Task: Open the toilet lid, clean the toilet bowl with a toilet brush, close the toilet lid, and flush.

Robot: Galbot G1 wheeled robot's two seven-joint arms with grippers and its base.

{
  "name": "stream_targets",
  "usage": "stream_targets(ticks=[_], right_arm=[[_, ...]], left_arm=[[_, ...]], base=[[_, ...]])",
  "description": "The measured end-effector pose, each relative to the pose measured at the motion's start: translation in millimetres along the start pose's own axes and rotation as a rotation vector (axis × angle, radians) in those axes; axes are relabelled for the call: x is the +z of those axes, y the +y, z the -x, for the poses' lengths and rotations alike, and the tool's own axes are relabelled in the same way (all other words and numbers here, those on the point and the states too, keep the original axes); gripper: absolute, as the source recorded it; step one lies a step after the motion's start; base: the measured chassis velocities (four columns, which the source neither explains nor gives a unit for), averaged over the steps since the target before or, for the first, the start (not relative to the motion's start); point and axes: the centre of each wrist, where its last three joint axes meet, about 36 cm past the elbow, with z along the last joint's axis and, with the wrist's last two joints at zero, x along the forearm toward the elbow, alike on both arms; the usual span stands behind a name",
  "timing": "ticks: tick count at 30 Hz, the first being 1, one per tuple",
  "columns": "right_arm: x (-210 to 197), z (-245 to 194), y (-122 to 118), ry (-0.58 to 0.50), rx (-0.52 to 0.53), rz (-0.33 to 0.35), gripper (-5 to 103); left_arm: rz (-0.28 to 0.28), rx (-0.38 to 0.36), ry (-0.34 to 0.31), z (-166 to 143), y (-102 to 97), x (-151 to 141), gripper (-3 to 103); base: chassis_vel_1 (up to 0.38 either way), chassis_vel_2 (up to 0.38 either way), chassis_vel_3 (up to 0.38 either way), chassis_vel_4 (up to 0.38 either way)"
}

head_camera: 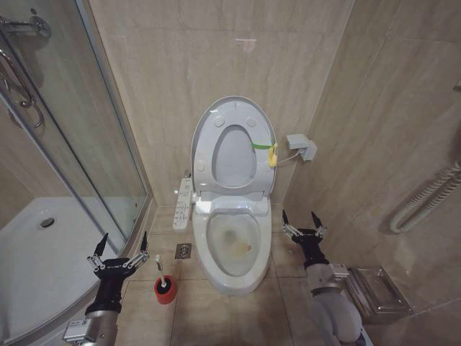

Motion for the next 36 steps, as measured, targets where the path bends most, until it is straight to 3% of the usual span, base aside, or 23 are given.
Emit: stream_targets(ticks=[36], right_arm=[[0.8, 4.5, 3.1, 0.006, -0.005, 0.007, 100]], left_arm=[[0.000, 0.000, 0.000, 0.0, 0.0, 0.0, 100]], base=[[0.000, 0.000, 0.000, 0.000]])
